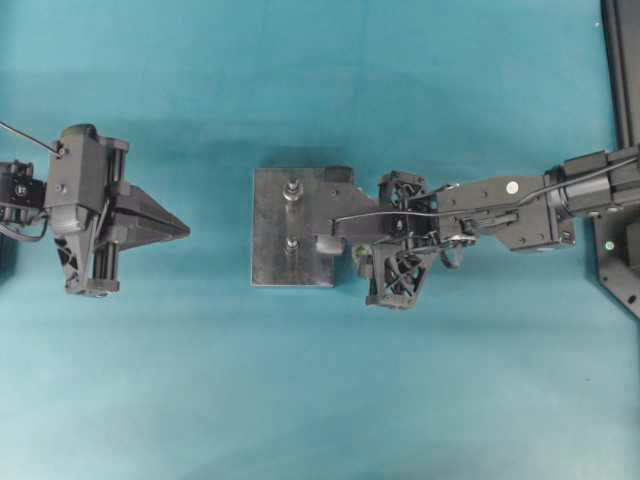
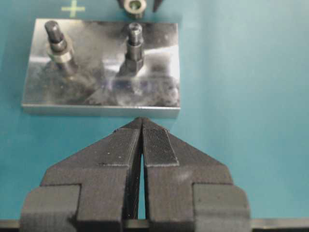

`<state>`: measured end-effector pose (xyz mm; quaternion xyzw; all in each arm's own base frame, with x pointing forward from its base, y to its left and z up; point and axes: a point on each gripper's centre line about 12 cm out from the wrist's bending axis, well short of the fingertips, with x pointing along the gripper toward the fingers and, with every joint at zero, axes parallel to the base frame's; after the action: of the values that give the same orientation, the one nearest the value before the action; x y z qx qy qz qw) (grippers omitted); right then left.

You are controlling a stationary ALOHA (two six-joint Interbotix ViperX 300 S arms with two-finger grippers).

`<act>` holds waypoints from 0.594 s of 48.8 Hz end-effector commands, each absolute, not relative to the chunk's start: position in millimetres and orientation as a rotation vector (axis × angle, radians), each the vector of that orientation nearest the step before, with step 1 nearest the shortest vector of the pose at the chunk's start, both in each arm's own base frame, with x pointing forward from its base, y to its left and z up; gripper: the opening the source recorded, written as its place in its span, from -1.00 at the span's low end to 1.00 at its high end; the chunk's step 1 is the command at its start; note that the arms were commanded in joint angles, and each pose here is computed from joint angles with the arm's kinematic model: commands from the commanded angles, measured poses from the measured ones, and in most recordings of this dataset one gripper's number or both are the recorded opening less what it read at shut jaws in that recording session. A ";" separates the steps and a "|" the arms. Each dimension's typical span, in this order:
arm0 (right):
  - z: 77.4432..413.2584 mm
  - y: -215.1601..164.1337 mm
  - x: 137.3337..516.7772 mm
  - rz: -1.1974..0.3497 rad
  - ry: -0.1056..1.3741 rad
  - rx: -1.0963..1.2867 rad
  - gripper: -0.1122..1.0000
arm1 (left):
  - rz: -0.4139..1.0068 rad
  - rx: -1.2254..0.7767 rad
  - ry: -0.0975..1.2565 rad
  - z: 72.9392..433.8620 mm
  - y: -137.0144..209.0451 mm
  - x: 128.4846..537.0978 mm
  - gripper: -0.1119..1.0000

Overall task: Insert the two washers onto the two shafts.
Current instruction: 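Carry the held washer over the lower shaft on the plate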

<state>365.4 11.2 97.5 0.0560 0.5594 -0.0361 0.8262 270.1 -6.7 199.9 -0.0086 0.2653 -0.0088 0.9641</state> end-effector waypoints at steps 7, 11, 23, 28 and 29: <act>102.2 12.4 366.9 -0.082 1.179 0.130 -0.19 | -0.019 -0.015 0.511 206.5 -6.8 273.0 -0.80; 109.0 11.8 367.3 -0.085 1.170 0.135 -0.19 | -0.019 -0.015 0.510 207.0 -6.8 273.3 -0.80; 162.4 11.7 377.3 -0.081 1.081 0.140 -0.19 | -0.019 -0.015 0.510 207.2 -6.8 273.8 -0.80; 181.8 11.7 387.5 -0.076 1.052 0.133 -0.19 | -0.019 -0.015 0.511 206.6 -6.8 273.4 -0.80; 185.7 11.1 390.5 -0.077 1.045 0.132 -0.19 | -0.019 -0.013 0.513 206.1 -6.8 273.1 -0.80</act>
<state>378.6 10.5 156.1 0.0621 0.5295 -0.0392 0.8451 270.1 -6.7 199.9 -0.0086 0.2653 -0.0088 0.9641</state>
